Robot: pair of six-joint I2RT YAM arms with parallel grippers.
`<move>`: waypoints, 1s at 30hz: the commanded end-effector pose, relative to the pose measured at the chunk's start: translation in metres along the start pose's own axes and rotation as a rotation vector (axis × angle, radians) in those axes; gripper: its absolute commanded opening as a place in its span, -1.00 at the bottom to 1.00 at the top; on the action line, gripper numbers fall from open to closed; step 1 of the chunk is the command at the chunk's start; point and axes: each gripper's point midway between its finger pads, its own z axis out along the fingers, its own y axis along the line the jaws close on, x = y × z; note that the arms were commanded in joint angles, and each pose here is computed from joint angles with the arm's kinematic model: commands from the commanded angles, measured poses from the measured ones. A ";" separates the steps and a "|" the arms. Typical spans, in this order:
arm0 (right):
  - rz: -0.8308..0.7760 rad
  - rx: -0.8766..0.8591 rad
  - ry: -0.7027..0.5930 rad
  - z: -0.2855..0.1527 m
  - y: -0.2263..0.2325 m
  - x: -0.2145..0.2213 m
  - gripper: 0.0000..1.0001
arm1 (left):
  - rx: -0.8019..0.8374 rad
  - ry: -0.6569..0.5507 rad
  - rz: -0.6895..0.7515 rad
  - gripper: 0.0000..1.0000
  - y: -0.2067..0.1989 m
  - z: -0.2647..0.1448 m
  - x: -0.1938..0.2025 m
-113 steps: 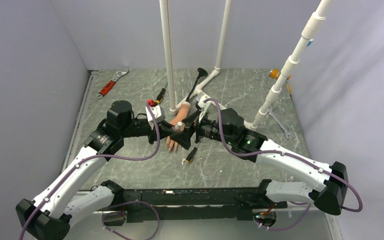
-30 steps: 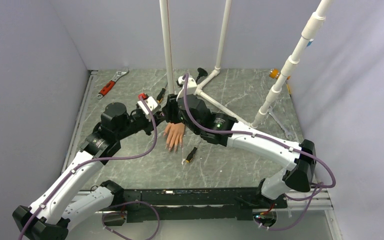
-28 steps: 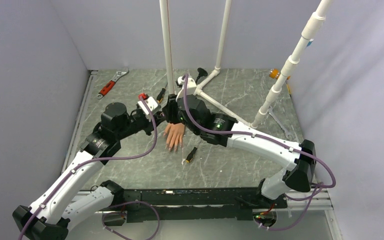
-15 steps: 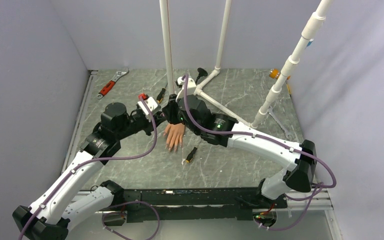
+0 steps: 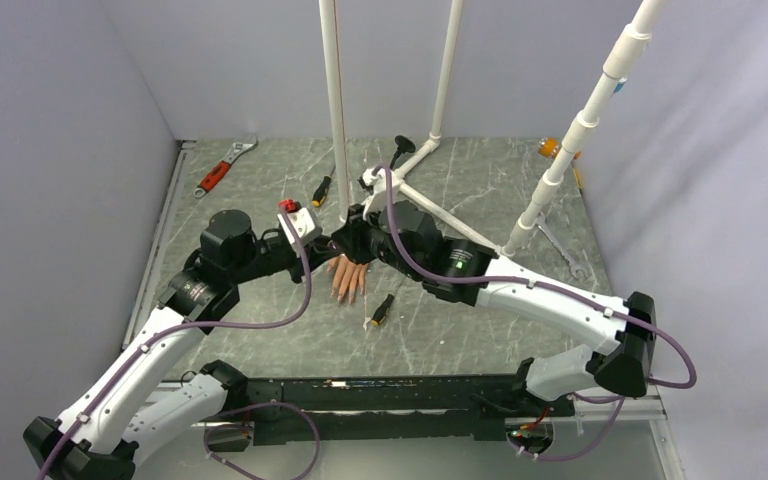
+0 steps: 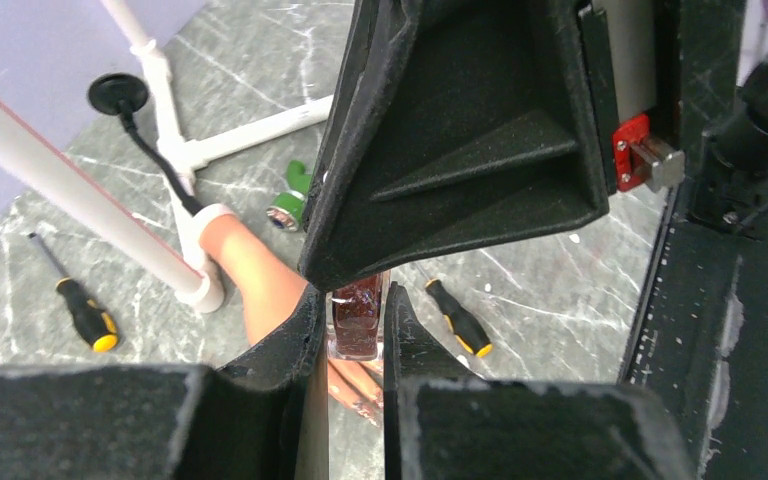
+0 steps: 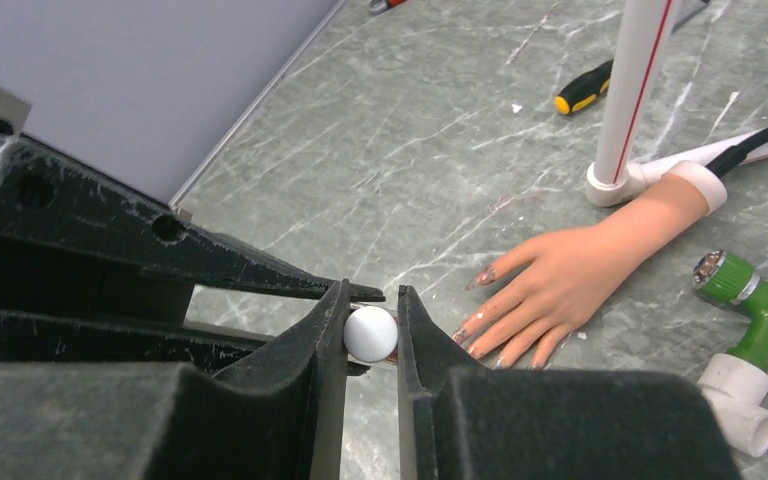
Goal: Paint the nails
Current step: Unscrew the nail polish bottle.
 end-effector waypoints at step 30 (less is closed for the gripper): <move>-0.220 -0.358 -0.014 -0.057 0.029 0.011 0.04 | 0.392 -0.115 0.070 -1.00 -0.061 -0.006 -0.033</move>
